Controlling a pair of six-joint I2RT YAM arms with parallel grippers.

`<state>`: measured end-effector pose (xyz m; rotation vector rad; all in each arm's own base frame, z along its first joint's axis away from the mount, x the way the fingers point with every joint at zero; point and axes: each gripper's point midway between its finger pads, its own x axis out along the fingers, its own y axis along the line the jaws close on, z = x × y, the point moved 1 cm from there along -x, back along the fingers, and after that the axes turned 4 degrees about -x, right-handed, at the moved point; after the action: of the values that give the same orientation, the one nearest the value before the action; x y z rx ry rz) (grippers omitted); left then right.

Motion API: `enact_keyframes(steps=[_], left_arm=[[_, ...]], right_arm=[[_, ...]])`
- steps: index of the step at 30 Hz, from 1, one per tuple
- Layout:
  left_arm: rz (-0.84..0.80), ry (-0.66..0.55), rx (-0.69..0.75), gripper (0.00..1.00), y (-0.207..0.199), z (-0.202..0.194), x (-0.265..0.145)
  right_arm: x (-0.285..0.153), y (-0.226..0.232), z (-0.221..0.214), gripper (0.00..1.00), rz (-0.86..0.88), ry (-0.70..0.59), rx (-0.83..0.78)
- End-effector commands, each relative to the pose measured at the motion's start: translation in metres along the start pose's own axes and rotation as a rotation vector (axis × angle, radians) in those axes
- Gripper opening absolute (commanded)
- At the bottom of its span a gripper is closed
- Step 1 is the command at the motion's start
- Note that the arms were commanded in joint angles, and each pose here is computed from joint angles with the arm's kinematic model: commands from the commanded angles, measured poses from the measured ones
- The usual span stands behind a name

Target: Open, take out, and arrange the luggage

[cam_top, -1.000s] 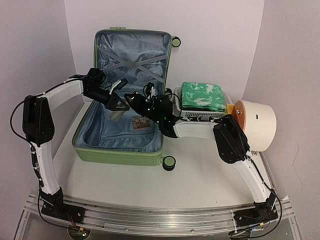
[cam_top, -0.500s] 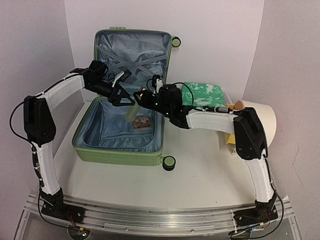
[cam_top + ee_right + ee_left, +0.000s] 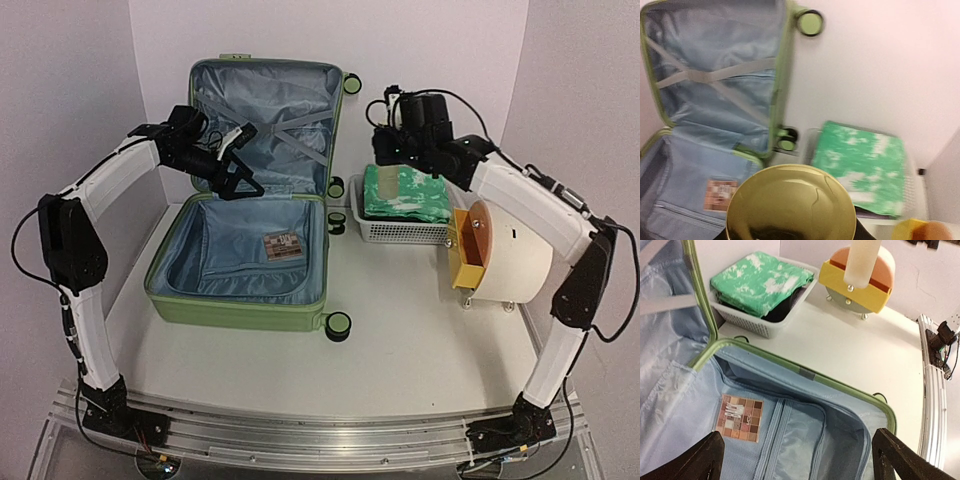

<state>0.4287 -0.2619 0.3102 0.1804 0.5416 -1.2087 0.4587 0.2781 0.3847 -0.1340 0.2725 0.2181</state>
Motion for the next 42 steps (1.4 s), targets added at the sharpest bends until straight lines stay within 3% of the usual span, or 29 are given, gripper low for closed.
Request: enact_keyframes(steps=[1,6,16,23,28,34,42], left_arm=[[0.029,0.026,-0.003,1.0,0.003,-0.011,-0.002],[0.01,0.026,-0.018,1.0,0.0,-0.015,0.001],[0.006,0.039,-0.026,1.0,-0.001,-0.021,0.001],[0.002,0.034,-0.031,1.0,-0.001,-0.02,0.002],[-0.006,0.035,-0.044,1.0,0.0,-0.021,0.004],[0.005,0.036,-0.039,1.0,0.002,-0.02,0.004],[0.009,0.043,-0.035,1.0,0.002,-0.022,0.004]], right_arm=[[-0.04,-0.11,0.009,0.0,-0.37,0.062,-0.106],[-0.036,-0.15,-0.026,0.0,-0.426,0.148,-0.067],[-0.025,-0.173,-0.081,0.0,-0.442,0.262,0.013],[-0.022,-0.185,-0.123,0.0,-0.548,0.395,-0.102],[-0.019,-0.186,-0.128,0.0,-0.597,0.443,-0.174],[-0.01,-0.178,-0.161,0.0,-0.564,0.505,-0.148],[0.003,-0.182,-0.203,0.0,-0.476,0.627,0.002]])
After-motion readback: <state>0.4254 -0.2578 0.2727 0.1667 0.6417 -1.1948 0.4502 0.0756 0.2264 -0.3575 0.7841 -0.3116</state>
